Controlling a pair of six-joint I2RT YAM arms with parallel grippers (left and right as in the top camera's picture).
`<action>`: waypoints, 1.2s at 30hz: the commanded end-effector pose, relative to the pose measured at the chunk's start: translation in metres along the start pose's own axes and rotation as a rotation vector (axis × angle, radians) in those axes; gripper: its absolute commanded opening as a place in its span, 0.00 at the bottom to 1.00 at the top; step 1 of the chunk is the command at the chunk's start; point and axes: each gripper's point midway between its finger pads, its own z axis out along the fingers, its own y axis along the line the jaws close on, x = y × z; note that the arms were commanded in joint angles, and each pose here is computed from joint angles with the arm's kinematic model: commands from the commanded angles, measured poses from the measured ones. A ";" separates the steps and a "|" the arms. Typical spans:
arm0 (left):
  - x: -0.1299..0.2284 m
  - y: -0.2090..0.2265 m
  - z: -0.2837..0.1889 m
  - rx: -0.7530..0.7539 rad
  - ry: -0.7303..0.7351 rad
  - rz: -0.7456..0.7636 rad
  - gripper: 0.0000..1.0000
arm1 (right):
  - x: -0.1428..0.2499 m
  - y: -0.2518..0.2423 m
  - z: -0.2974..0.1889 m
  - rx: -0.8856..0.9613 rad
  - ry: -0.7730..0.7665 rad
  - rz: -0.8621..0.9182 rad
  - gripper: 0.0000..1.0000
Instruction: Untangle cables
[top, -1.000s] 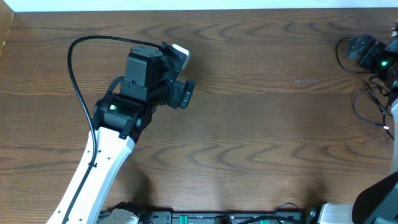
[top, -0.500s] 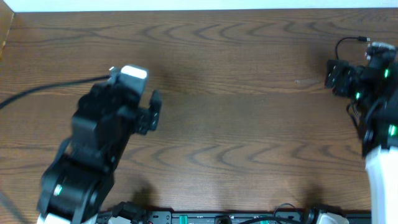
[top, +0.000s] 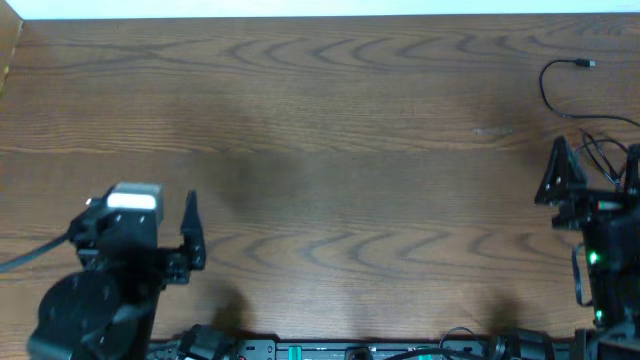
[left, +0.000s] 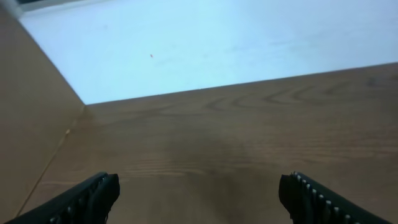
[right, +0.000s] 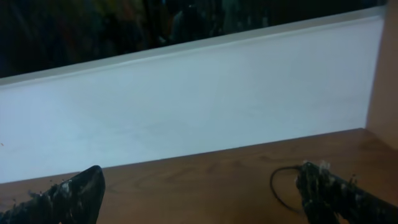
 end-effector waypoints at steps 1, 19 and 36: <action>0.001 0.010 -0.013 -0.031 -0.021 -0.026 0.88 | 0.006 -0.002 -0.009 0.019 0.008 -0.014 0.96; 0.020 0.057 -0.081 -0.178 -0.172 -0.151 0.98 | 0.007 -0.013 -0.032 0.096 -0.008 -0.043 0.99; 0.031 0.058 -0.084 -0.179 -0.145 -0.141 0.98 | 0.055 -0.009 0.024 -0.054 -0.122 0.038 0.99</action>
